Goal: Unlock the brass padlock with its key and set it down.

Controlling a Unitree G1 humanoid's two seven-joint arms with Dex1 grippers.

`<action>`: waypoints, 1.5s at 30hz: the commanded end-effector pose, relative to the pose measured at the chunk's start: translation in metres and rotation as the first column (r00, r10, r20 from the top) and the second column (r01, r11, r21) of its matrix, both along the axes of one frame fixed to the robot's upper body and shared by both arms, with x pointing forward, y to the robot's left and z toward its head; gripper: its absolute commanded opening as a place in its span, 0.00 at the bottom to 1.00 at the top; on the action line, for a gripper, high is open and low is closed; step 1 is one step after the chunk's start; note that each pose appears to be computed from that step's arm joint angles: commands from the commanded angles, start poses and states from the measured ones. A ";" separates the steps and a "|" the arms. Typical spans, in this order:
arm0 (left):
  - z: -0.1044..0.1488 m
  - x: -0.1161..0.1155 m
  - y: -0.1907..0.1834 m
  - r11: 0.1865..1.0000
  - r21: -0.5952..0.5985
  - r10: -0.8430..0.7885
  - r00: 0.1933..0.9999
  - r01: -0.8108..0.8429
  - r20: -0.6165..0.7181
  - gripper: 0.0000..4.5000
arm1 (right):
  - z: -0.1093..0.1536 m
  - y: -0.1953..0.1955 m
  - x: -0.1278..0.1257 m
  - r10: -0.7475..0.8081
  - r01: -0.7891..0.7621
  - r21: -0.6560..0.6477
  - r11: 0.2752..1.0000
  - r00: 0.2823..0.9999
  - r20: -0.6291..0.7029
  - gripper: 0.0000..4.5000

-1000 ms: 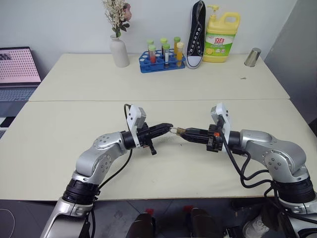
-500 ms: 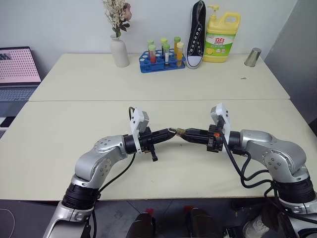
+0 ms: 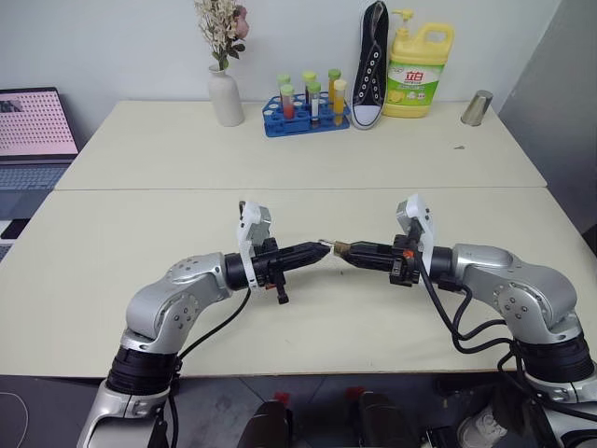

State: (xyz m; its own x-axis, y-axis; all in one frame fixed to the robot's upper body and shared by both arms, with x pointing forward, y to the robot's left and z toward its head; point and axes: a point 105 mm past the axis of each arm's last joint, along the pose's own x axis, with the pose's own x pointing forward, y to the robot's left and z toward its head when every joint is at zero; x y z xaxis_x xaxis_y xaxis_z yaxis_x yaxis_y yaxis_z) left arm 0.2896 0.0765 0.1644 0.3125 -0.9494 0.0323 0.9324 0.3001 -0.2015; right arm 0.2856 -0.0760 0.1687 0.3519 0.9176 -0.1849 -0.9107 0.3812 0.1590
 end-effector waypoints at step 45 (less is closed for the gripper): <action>-0.034 -0.032 0.057 0.875 0.449 -0.229 0.660 -0.183 0.715 0.61 | -0.039 0.008 0.016 -0.004 -0.025 -0.107 0.994 0.966 -0.260 0.03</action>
